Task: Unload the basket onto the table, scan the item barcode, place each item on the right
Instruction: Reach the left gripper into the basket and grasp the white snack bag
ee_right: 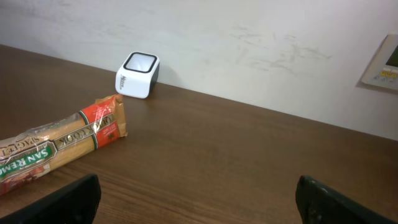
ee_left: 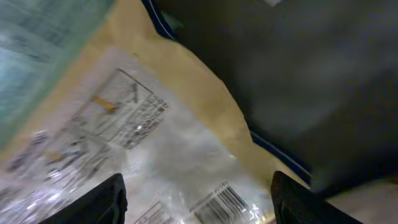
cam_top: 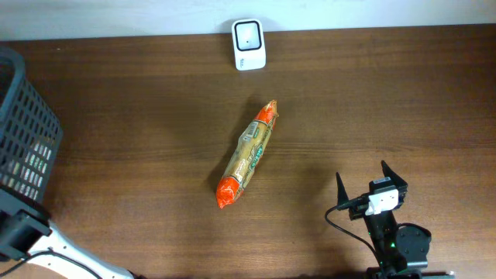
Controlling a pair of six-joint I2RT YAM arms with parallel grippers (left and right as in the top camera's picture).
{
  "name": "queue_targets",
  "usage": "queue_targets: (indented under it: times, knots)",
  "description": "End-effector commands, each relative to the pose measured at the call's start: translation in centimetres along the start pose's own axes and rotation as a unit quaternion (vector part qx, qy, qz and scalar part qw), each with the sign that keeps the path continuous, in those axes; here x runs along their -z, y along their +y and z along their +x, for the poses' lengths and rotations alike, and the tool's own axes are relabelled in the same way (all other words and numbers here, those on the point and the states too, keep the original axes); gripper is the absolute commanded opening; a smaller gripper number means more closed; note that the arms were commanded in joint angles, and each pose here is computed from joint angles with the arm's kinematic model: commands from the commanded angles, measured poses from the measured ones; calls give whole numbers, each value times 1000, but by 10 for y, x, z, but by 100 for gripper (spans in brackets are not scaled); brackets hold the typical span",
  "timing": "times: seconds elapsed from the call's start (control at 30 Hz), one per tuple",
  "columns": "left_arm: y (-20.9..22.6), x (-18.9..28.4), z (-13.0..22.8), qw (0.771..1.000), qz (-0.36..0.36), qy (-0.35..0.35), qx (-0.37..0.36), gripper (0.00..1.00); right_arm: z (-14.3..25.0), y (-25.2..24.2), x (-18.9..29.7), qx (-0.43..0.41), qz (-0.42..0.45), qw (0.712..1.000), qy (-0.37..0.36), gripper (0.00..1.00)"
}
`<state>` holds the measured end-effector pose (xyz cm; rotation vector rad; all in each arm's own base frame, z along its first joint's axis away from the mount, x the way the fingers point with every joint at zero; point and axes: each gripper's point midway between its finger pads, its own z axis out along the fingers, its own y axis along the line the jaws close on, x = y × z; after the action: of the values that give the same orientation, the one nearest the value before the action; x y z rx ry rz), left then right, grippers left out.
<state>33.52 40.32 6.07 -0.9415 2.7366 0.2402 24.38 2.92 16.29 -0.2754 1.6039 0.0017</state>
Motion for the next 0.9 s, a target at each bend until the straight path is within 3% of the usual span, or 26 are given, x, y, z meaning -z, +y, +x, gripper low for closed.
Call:
queue_targets:
  times: [0.0,0.17,0.2,0.23,0.27,0.3,0.43,0.53,0.6,0.73,0.77,0.8,0.83,0.87]
  knots:
    - [-14,-20,4,997,48,7,-63,74,3,0,0,-6,1,1000,2,99]
    - [-20,-57,26,995,61,52,-61,75,3,0,0,-6,1,1000,2,99]
    - [-21,-61,29,994,63,58,-61,66,3,0,0,-6,1,1000,2,99]
    - [-21,-63,31,994,64,63,-61,43,3,0,0,-6,1,1000,2,99]
    - [-21,-62,33,994,65,66,-61,7,3,0,0,-6,1,1000,2,99]
    - [-22,-62,36,993,66,72,-61,0,3,0,0,-6,1,1000,2,99]
    - [-22,-42,33,992,69,81,-60,0,3,0,0,-6,1,1000,2,99]
    - [-17,21,-15,996,70,15,-57,0,3,0,0,-6,1,1000,2,99]
    - [-19,60,-44,996,83,-39,-6,0,3,0,0,-6,1,1000,2,99]
    - [-19,63,-41,995,86,-28,48,0,3,0,0,-6,1,1000,2,98]
    - [-19,63,-40,995,86,-26,48,12,3,0,0,-6,1,1000,2,99]
    - [-19,62,-40,995,86,-26,48,50,3,0,0,-6,1,1000,2,99]
    - [-20,60,-39,995,87,-24,48,72,3,0,0,-6,1,1000,2,99]
    - [-20,59,-38,995,87,-20,48,77,3,0,0,-6,1,1000,2,99]
